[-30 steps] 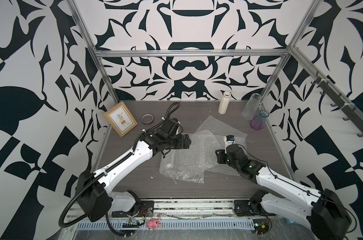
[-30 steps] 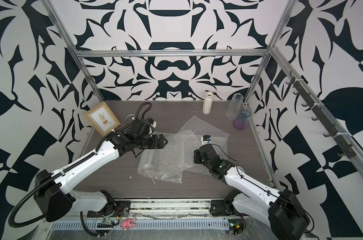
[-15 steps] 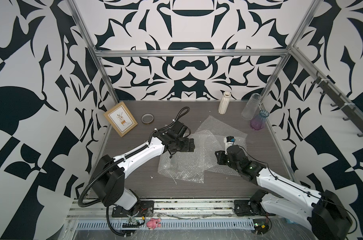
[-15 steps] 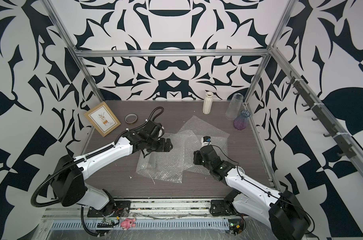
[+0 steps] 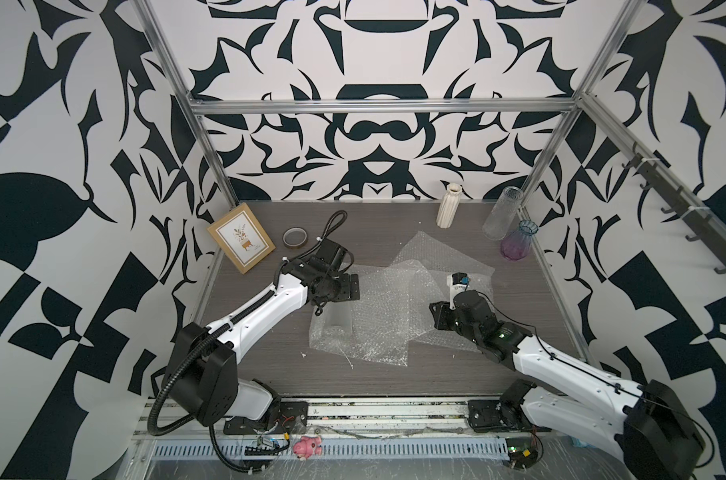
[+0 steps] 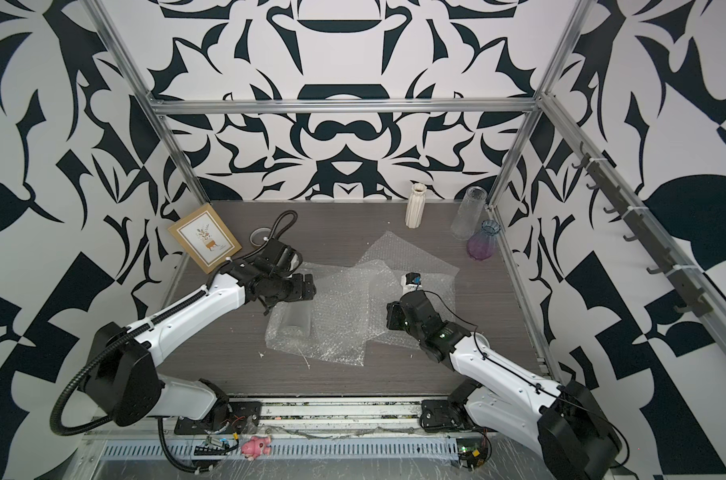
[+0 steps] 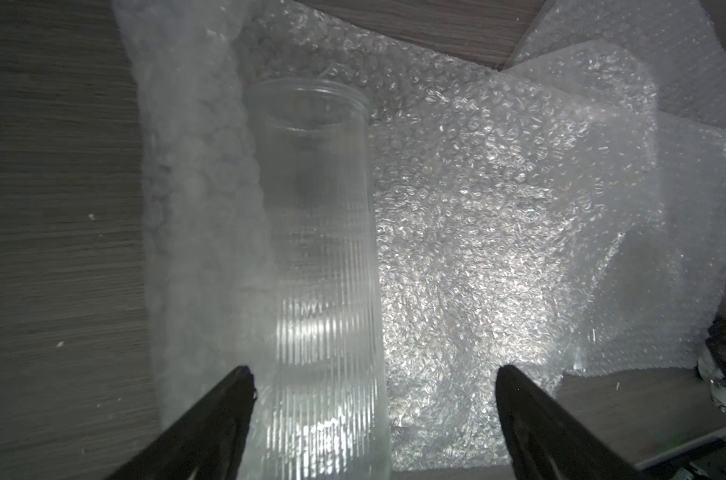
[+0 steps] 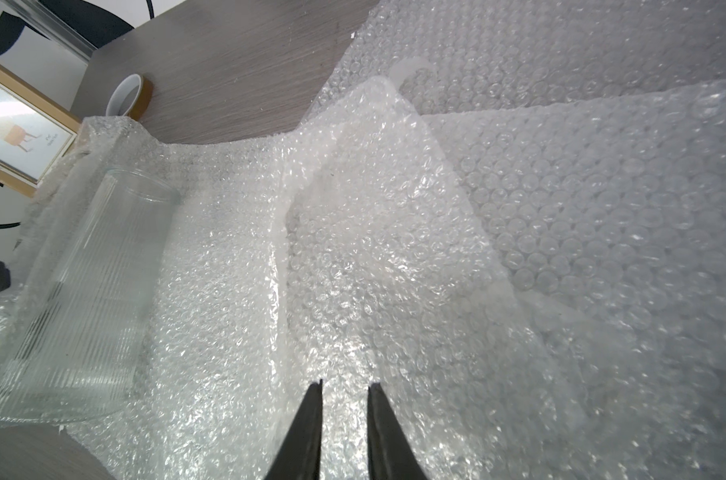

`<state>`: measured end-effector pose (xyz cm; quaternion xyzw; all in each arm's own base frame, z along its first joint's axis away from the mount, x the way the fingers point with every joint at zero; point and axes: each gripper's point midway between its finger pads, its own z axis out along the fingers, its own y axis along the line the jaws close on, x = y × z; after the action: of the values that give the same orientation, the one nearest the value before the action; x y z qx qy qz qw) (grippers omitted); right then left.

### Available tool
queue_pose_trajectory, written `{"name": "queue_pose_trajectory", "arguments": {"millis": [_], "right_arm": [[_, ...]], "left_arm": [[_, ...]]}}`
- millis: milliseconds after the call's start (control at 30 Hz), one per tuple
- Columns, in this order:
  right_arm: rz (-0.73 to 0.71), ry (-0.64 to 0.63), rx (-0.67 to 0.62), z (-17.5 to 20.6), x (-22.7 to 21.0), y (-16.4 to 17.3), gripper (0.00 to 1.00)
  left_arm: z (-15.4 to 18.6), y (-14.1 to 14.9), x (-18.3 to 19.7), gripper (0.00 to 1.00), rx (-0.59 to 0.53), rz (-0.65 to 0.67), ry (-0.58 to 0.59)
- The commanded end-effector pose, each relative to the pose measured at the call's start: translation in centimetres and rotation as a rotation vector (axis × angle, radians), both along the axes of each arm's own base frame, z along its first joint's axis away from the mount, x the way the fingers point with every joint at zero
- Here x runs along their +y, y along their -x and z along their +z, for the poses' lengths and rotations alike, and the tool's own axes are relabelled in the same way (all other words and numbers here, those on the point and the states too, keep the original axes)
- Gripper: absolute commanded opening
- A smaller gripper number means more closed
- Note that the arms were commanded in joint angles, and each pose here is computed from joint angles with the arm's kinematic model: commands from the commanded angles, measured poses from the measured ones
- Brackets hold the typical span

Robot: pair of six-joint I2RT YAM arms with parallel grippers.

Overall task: Unwrap the vase from the bubble wrap
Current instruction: Unwrap the bubble wrap.

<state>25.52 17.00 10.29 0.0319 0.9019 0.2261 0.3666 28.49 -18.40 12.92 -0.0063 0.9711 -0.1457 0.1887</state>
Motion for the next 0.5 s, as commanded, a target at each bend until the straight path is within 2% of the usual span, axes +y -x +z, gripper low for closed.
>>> {"name": "queue_pose_trajectory", "arguments": {"millis": [0, 167, 267, 467], "right_arm": [[0.004, -0.011, -0.025, 0.9, 0.3, -0.5, 0.23], [0.017, -0.001, -0.022, 1.0, 0.5, -0.5, 0.23], [0.028, 0.009, -0.021, 1.1, 0.6, -0.6, 0.27], [0.056, 0.047, 0.003, 1.6, 1.2, -0.9, 0.39]], "left_arm": [[-0.5, 0.8, 2.9, 0.94, 0.026, 0.039, -0.053], [-0.3, 0.7, 5.5, 0.95, 0.038, 0.118, -0.062], [0.9, 0.6, 6.4, 0.96, 0.011, 0.139, -0.075], [4.4, 0.3, 6.9, 0.99, -0.043, 0.053, -0.127]]}}
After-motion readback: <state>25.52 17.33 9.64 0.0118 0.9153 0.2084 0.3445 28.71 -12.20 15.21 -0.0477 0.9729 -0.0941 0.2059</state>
